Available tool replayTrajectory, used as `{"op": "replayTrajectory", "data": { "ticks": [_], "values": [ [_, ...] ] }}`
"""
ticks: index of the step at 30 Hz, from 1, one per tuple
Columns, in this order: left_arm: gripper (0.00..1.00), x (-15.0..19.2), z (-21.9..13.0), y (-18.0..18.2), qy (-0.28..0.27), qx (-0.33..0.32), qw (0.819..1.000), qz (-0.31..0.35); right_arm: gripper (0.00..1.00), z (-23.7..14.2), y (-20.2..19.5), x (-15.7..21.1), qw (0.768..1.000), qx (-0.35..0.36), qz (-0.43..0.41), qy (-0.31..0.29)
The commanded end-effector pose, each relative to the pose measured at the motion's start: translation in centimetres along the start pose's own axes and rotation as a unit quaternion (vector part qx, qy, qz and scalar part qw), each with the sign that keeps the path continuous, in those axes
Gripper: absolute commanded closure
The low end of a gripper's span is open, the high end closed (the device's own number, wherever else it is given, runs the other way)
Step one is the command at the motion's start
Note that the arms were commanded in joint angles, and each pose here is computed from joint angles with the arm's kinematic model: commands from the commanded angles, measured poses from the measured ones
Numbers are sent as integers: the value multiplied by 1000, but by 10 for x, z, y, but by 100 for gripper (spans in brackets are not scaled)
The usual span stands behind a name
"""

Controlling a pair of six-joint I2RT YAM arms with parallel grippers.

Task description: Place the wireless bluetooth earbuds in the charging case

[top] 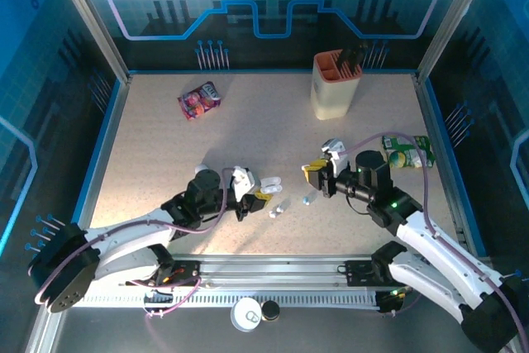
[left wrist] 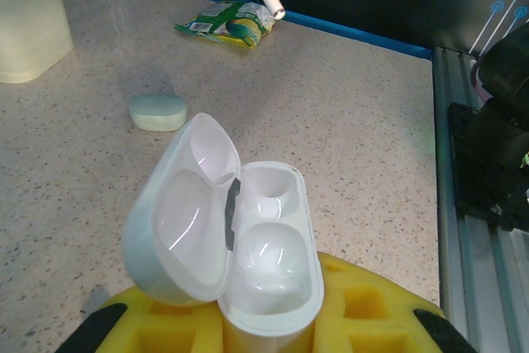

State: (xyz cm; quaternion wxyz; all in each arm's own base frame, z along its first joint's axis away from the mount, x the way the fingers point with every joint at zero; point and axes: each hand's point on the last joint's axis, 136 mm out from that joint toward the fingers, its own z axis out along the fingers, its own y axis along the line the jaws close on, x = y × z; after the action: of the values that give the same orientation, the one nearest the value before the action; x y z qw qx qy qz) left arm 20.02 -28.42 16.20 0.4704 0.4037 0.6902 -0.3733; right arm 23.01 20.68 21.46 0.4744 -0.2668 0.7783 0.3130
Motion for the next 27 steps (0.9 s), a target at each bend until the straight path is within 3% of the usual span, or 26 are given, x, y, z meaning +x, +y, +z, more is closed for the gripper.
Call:
{"op": "replayTrajectory", "data": {
  "ticks": [1, 14, 27],
  "values": [
    [90, -19, 5, -12, -8, 41, 999, -24, 80, -4, 31, -23, 996, -61, -54, -31],
    [90, -30, 21, -16, 7, 77, 994, -81, 81, 8, 54, -18, 991, -108, -74, -27],
    [90, -49, 17, -20, -12, 86, 992, -88, 81, 15, 49, 2, 991, -107, -75, -7]
  ]
}}
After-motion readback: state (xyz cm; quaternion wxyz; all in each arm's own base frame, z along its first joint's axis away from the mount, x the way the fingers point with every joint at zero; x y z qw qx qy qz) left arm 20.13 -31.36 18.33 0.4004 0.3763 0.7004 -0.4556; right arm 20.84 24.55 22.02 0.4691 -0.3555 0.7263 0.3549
